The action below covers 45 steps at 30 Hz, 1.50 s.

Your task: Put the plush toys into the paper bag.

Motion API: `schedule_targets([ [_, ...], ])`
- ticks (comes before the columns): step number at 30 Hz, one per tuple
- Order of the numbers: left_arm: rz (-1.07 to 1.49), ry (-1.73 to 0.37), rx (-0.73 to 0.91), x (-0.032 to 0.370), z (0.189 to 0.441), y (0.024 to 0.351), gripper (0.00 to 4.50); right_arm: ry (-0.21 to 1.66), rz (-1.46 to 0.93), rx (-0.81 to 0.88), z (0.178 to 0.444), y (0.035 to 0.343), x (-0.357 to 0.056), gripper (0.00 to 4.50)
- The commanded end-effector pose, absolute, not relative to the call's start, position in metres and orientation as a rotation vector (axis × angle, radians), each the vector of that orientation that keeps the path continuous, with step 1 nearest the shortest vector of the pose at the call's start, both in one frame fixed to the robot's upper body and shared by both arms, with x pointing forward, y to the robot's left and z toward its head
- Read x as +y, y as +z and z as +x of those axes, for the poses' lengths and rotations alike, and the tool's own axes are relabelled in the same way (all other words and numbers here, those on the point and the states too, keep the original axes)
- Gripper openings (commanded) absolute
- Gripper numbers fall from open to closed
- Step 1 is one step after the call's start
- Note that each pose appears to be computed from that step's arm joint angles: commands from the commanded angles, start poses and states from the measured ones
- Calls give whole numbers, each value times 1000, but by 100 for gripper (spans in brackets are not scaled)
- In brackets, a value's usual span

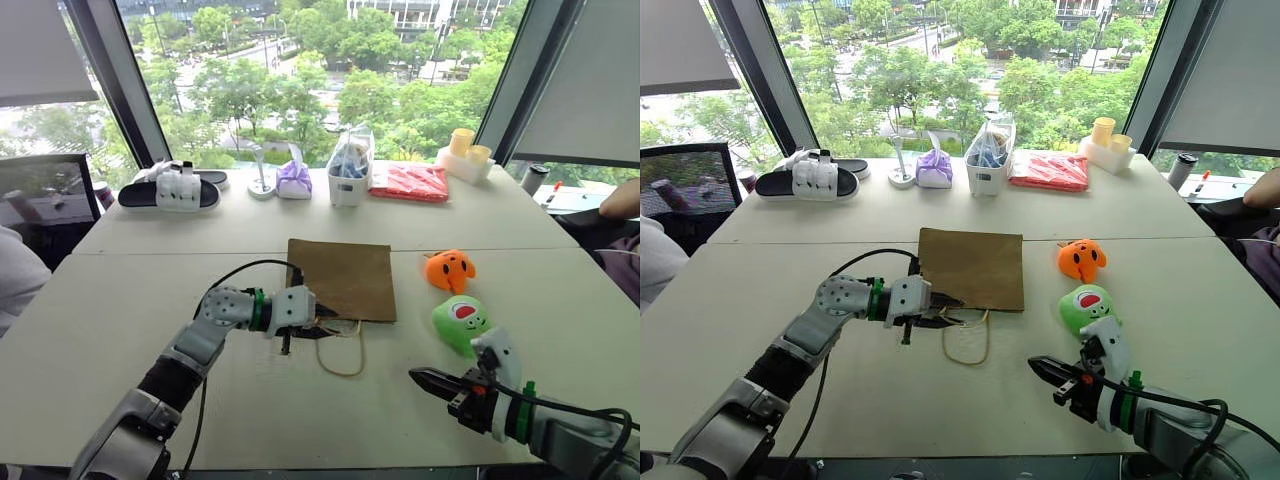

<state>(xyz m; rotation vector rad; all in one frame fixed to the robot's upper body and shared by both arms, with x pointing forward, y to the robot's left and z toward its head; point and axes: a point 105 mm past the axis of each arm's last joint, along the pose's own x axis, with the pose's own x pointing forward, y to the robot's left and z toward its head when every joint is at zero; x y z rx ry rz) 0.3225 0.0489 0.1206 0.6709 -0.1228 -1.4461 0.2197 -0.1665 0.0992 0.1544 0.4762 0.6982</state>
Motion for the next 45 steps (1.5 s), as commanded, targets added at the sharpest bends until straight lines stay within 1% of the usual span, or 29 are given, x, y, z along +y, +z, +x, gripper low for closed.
schedule_targets([
  [1,626,-1428,-187,44,328,138,5,742,133,415,222,110,-153,0],
  [4,496,-1371,-179,39,338,152,5,748,130,377,230,116,-147,0],
  [6,390,-1311,-176,37,348,167,5,747,120,335,237,121,-141,0],
  [7,279,-1271,-173,36,355,184,5,742,113,294,245,126,-133,0],
  [10,80,-1220,-157,32,362,213,5,717,87,219,265,132,-115,0],
  [13,-61,-1206,-129,27,359,229,5,655,62,163,287,134,-103,0],
  [15,-142,-1196,-103,24,357,234,5,632,47,136,297,135,-97,0],
  [17,-162,-1196,-86,20,353,235,5,609,25,120,305,134,-94,0],
  [20,-172,-1239,-58,12,340,233,5,540,11,94,323,133,-96,0],
  [22,-171,-1247,-44,9,335,229,5,517,13,80,328,134,-98,0],
  [24,-170,-1240,-27,10,334,224,5,522,14,78,328,134,-98,0],
  [28,-173,-1204,-17,13,337,220,5,627,13,93,310,135,-91,0],
  [33,-209,-1151,-8,18,347,218,5,735,20,150,273,137,-97,0],
  [35,-204,-1157,3,18,347,215,5,734,25,147,267,142,-103,0],
  [39,-190,-1210,56,15,338,202,5,700,109,92,266,157,-113,0],
  [43,-254,-1229,66,11,335,205,5,655,84,118,278,148,-117,0],
  [45,-281,-1237,62,10,335,209,5,628,73,129,289,142,-116,0],
])
